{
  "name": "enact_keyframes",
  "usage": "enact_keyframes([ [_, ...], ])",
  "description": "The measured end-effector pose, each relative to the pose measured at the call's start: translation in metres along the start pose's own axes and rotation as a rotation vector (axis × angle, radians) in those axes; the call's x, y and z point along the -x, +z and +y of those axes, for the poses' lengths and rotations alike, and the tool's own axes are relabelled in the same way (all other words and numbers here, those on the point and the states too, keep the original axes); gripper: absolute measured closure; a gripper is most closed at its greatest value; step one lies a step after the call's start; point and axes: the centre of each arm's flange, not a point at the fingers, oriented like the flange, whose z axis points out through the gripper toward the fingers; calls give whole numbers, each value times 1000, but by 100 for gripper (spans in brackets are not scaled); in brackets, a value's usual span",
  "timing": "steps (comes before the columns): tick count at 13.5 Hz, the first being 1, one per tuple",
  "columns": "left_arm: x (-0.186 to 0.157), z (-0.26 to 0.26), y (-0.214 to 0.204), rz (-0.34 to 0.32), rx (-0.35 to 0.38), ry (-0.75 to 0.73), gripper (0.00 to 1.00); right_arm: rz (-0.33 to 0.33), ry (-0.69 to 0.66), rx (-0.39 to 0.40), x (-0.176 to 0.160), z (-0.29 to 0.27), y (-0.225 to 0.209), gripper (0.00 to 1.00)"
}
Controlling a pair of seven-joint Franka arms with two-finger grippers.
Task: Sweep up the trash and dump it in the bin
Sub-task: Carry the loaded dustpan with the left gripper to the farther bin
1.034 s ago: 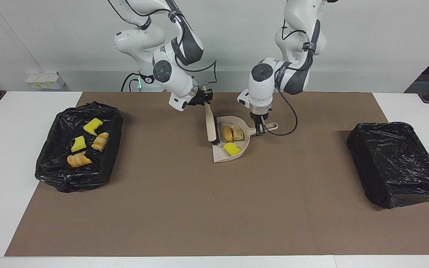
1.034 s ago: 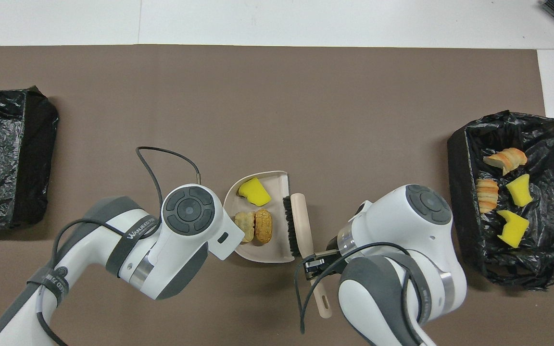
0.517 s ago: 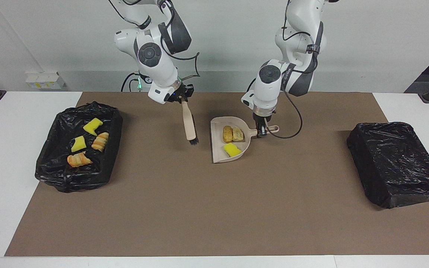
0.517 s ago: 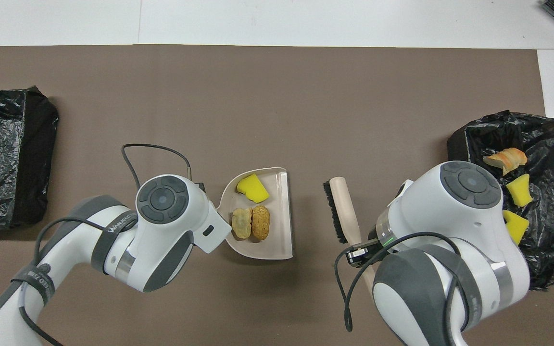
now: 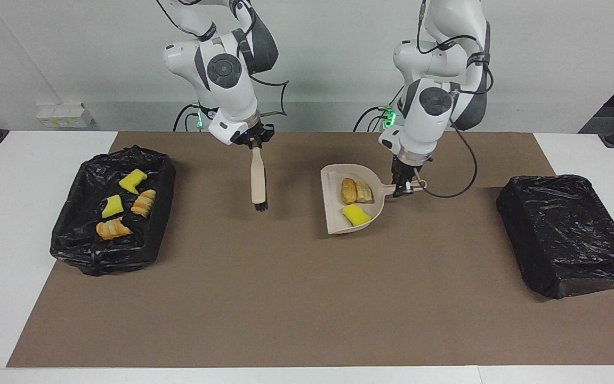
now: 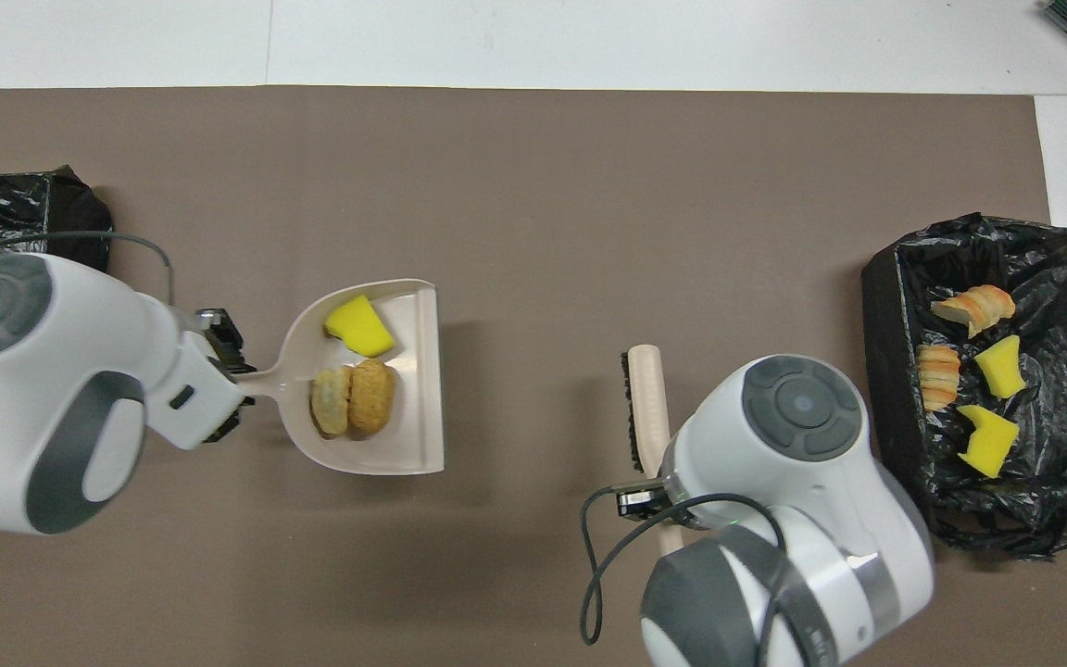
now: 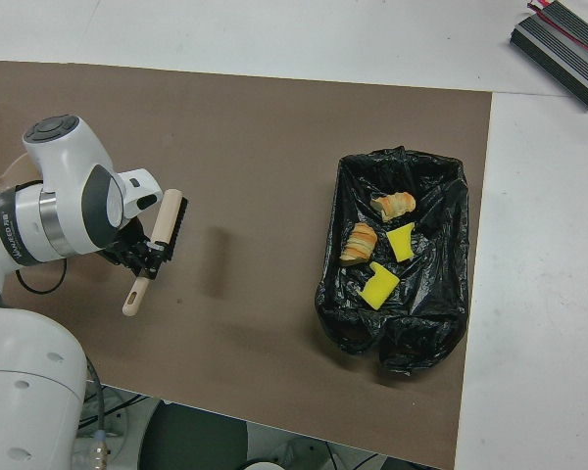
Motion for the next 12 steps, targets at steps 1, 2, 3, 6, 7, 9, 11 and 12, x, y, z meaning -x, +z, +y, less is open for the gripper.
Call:
enact_keyframes([
  [1, 34, -8, -16, 6, -9, -23, 68, 14, 6, 6, 8, -24, 8, 74],
  [2, 68, -14, -29, 12, -24, -54, 68, 23, 15, 14, 17, -49, 17, 74],
  [3, 99, -18, -42, 16, -37, -78, 68, 26, 22, 24, 27, -71, 26, 74],
  [6, 177, -22, -76, 19, -79, -104, 68, 44, 39, 33, 55, -127, 55, 74],
  [7, 205, -23, -85, 17, -97, -112, 68, 49, 36, 36, 63, -143, 66, 74],
  [9, 261, -26, -101, -4, -131, -104, 68, 59, 21, 41, 80, -175, 92, 74],
  [11, 298, -33, -109, -80, -136, -87, 68, 53, -4, 59, 95, -195, 114, 74],
  [12, 312, -38, -109, -110, -130, -75, 68, 48, -9, 66, 97, -198, 119, 74],
])
